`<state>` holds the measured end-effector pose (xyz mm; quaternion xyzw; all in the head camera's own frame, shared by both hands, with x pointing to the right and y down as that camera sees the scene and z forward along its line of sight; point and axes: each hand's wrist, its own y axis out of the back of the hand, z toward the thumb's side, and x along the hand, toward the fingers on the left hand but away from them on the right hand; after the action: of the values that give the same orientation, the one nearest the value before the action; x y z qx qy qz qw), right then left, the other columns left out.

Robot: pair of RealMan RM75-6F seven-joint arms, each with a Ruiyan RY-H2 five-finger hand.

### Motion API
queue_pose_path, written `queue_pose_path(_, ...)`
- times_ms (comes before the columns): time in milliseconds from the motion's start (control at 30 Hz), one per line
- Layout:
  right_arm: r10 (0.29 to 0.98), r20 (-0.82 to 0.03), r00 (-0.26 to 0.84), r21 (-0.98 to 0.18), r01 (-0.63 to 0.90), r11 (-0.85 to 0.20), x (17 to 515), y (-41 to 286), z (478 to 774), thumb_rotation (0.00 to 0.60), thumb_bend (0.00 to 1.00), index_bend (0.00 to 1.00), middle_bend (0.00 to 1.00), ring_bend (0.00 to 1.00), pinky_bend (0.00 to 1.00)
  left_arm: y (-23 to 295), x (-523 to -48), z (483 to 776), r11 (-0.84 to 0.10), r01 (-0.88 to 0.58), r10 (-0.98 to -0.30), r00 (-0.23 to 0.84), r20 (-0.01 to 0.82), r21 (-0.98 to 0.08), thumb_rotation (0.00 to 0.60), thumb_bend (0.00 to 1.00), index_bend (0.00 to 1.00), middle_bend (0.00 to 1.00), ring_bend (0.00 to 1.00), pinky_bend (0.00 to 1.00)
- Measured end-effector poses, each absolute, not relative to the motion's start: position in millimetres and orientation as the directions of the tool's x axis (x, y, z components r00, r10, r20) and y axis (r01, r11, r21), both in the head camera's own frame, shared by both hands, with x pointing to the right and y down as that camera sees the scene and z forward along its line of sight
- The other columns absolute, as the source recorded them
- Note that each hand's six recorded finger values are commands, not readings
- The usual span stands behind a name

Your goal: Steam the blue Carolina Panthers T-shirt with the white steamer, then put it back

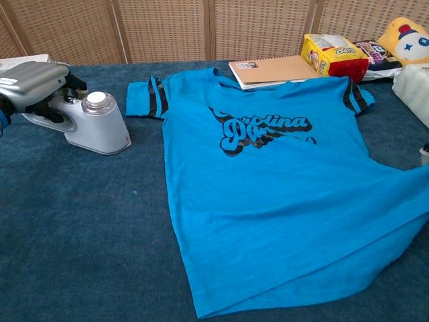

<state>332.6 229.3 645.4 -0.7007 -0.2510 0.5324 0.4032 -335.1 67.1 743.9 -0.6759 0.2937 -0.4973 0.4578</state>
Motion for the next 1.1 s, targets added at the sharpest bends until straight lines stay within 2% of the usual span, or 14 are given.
queue_pose_path(433,0.785,-0.541,0.302,-0.834,-0.073,-0.547,334,229,643,0.600,0.70,0.58,0.58,0.63,0.77,73,-337,737,-0.435,-0.111,-0.873,0.296,0.388,-0.893,0.600,0.46,0.60,0.70,0.61,0.71)
queue_pose_path(733,0.789,-0.534,0.304,-0.838,-0.071,-0.541,333,228,641,0.600,0.70,0.58,0.58,0.63,0.77,70,-331,720,-0.416,-0.200,-0.888,0.299,0.349,-0.887,0.600,0.45,0.60,0.70,0.61,0.71)
queue_pose_path(1100,0.791,-0.530,0.304,-0.841,-0.069,-0.537,334,230,637,0.600,0.70,0.58,0.58,0.63,0.77,72,-290,705,-0.390,-0.266,-0.889,0.357,0.286,-0.882,0.600,0.45,0.60,0.70,0.61,0.71)
